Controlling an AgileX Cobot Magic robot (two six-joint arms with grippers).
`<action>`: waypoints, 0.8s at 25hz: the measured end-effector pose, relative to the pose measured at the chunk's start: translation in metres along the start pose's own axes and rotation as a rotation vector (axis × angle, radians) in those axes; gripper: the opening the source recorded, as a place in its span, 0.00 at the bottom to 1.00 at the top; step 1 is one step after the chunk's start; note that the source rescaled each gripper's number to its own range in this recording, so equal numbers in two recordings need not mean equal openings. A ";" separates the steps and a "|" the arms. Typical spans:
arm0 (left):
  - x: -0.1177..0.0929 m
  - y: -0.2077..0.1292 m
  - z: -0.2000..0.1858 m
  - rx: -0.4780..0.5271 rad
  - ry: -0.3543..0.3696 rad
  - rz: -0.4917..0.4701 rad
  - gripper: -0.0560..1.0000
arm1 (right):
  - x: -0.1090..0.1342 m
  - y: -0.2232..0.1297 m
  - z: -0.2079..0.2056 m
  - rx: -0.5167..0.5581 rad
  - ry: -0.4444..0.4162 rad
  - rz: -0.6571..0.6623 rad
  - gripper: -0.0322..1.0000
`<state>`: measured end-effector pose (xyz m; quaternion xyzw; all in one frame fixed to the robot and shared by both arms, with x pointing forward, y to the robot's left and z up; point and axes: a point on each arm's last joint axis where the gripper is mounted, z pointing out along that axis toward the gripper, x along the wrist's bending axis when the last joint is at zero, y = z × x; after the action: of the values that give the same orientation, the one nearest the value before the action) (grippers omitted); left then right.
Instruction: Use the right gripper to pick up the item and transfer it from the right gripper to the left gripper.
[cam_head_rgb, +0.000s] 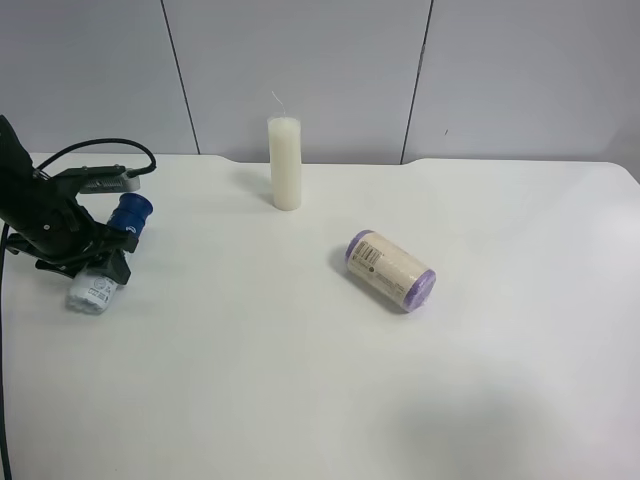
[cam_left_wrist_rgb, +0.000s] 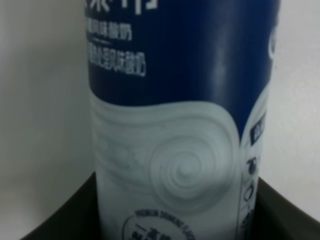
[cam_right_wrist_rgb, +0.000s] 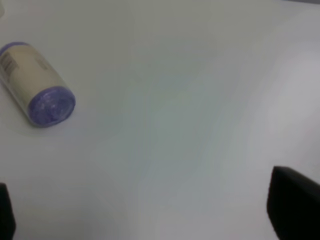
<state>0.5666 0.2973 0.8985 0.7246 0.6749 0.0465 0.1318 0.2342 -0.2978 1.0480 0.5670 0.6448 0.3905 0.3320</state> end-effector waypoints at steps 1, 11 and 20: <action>0.000 0.000 0.001 0.000 0.001 -0.002 0.06 | 0.000 0.000 0.000 0.000 0.000 0.000 0.99; 0.001 0.002 0.003 -0.023 0.005 -0.032 0.67 | 0.000 0.000 0.000 0.000 0.000 0.000 0.99; -0.002 0.003 -0.012 -0.038 -0.001 -0.034 0.99 | 0.000 0.000 0.000 0.000 0.000 0.000 0.99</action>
<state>0.5667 0.2971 0.9108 0.7103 0.6861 0.0570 0.1466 0.2342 -0.2978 1.0480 0.5670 0.6448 0.3905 0.3320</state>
